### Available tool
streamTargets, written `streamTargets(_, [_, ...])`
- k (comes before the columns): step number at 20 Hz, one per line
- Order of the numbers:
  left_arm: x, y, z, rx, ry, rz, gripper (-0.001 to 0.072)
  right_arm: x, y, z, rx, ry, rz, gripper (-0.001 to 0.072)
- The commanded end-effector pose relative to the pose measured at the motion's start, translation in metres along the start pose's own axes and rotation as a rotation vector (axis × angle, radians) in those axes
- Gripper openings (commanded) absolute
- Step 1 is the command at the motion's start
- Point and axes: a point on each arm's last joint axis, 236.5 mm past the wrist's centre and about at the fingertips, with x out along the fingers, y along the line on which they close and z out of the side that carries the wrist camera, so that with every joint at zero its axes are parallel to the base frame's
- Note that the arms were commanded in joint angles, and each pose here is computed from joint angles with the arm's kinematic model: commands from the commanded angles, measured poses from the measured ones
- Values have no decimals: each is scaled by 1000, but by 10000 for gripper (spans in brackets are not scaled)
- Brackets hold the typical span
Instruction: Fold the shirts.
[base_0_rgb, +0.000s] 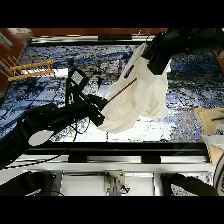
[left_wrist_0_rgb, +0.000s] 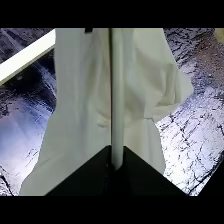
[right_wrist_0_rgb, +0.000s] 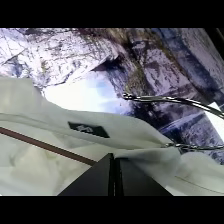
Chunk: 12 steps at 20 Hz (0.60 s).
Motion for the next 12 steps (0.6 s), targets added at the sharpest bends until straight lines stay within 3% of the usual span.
streamTargets(1, [-13, 1, 20, 4, -70, 6, 50, -25, 25, -10, 127, 75, 17, 81])
streamTargets(4, [-21, 1, 27, 5, -93, 7, 50, -25, 32, -6, 146, 63, 49, 112])
streamTargets(6, [-24, 1, 30, 6, -101, 7, 50, -25, 23, -13, 170, 90, 9, 458])
streamTargets(11, [-24, 1, 35, 6, -123, 9, 50, -32, -12, -43, 194, 196, -145, 480])
streamTargets(12, [-24, 1, 35, 6, -124, 9, 50, -34, -16, -44, 211, 192, -156, 623])
